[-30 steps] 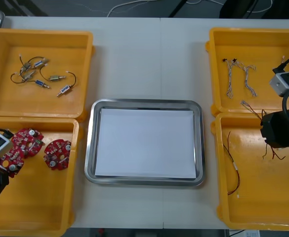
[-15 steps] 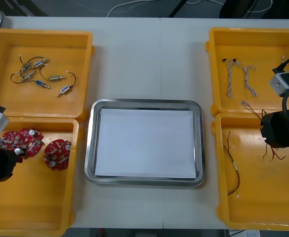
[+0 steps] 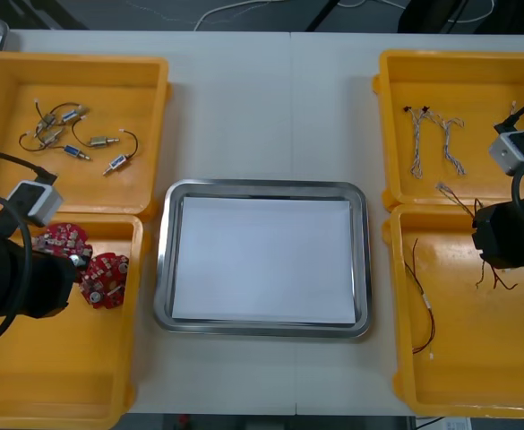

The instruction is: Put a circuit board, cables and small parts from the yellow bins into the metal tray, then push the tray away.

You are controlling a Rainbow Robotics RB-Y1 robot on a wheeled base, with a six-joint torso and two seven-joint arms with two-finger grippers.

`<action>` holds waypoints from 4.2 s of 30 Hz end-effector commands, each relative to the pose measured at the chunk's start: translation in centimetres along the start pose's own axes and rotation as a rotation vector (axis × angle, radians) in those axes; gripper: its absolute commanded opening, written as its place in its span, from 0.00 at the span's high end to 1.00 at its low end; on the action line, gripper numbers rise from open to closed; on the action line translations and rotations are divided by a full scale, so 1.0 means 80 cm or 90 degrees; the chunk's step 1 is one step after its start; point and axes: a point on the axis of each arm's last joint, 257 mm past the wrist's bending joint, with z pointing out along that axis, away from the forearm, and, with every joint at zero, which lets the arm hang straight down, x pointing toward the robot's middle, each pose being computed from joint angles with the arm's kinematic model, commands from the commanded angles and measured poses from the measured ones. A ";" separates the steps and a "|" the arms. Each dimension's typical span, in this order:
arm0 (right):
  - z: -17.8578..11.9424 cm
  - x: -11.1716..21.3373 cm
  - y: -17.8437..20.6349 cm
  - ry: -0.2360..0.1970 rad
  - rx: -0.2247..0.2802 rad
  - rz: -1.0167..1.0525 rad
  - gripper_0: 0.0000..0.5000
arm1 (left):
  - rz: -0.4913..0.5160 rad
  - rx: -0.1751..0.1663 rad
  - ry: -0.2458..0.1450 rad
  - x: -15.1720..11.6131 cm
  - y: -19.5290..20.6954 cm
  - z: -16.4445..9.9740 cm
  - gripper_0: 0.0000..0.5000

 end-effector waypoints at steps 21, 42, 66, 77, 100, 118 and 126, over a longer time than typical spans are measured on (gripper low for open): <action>-0.007 -0.001 -0.002 -0.008 0.017 0.010 1.00 | -0.089 -0.005 -0.049 -0.071 -0.113 -0.005 1.00; -0.007 -0.001 -0.002 -0.008 0.017 0.010 1.00 | -0.114 -0.048 -0.033 -0.066 -0.189 0.070 1.00; -0.007 -0.001 -0.002 -0.008 0.017 0.010 1.00 | -0.104 -0.008 -0.018 -0.014 -0.227 0.130 1.00; -0.007 -0.001 -0.002 -0.008 0.017 0.010 1.00 | -0.107 -0.017 -0.016 -0.009 -0.240 0.157 1.00; -0.007 -0.001 -0.002 -0.008 0.017 0.010 1.00 | -0.109 -0.033 -0.030 -0.009 -0.235 0.162 0.00; 0.001 0.011 0.008 0.013 0.002 0.001 1.00 | -0.127 0.026 -0.018 -0.036 -0.198 0.033 0.00; 0.006 0.012 0.034 0.027 -0.021 -0.068 1.00 | -0.111 -0.012 -0.039 -0.076 -0.134 0.017 0.00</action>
